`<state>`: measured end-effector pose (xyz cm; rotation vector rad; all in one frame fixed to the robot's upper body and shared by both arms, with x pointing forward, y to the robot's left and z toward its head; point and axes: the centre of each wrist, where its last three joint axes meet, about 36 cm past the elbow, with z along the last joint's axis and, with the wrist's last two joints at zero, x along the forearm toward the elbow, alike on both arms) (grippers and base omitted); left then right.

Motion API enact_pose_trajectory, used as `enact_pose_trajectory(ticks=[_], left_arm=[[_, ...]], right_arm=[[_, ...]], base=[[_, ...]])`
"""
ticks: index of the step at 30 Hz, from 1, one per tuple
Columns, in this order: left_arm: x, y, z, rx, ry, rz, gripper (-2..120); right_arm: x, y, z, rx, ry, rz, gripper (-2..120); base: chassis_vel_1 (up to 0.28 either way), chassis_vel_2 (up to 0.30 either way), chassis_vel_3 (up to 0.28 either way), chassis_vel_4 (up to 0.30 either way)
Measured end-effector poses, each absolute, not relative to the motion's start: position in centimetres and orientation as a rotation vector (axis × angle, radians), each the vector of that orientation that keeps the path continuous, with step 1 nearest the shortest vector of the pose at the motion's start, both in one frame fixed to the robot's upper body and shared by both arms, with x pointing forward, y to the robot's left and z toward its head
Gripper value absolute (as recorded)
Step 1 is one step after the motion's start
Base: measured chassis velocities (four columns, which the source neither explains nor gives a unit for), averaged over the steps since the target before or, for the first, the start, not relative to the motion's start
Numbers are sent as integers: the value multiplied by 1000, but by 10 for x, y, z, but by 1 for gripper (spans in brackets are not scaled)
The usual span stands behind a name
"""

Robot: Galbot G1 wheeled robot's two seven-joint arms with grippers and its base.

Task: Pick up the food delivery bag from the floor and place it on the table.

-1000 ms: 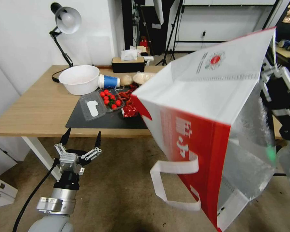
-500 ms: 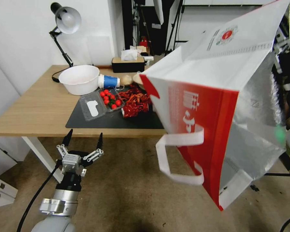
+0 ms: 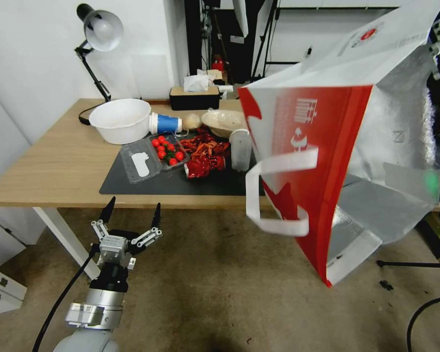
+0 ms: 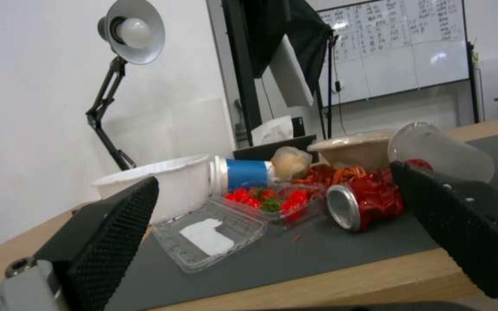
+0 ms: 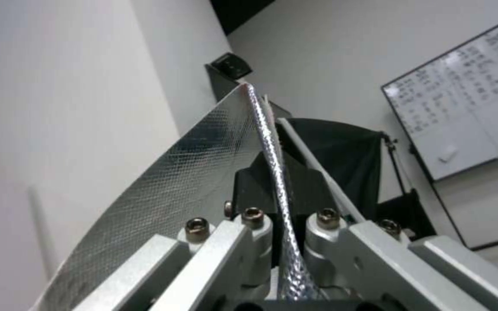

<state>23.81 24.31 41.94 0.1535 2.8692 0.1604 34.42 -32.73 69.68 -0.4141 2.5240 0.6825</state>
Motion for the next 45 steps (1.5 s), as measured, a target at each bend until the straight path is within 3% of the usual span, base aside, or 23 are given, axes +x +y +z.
enact_pose_trajectory(ticks=[22, 45], left_arm=[[238, 239, 416, 129, 2874, 173, 100], [240, 241, 411, 130, 2880, 176, 100]], right_arm=[[425, -346, 676, -165, 2577, 1028, 0], [446, -385, 645, -36, 2662, 931, 0]], base=[[0, 0, 0, 0], [0, 0, 0, 0]])
